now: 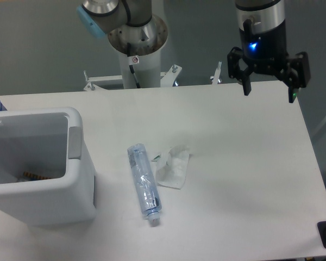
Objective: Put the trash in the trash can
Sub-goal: 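Move the gripper down toward the crumpled white tissue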
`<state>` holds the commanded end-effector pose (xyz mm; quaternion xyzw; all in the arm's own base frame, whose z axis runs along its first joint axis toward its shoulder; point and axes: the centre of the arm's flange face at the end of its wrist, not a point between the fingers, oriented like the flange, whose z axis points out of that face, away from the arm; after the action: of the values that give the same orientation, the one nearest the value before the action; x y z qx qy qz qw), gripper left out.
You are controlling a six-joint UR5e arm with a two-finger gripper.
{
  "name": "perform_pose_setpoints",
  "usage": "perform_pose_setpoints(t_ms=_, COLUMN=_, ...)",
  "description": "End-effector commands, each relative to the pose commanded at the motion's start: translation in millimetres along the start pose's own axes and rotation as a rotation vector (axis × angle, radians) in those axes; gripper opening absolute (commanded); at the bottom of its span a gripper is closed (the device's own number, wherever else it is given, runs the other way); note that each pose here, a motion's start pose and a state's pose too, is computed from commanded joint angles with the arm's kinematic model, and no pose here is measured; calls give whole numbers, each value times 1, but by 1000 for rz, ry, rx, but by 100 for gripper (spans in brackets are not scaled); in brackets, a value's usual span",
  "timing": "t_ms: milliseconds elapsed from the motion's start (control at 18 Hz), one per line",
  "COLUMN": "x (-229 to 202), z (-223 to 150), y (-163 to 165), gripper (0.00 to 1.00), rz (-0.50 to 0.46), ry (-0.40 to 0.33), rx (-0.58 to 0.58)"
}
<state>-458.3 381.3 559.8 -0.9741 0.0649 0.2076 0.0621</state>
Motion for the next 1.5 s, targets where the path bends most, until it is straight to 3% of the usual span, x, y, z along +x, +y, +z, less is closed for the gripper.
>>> perform_pose_setpoints(t_ms=389, x=17, z=6, y=-1, gripper=100, rz=-15, ry=25, rx=-1)
perform_pose_setpoints(t_ms=944, x=58, z=43, y=-11, gripper=100, rz=-213, ry=97, rx=-28)
perform_pose_setpoints(t_ms=1500, x=150, z=120, y=-36, gripper=100, rz=-92, ry=254, rx=-84)
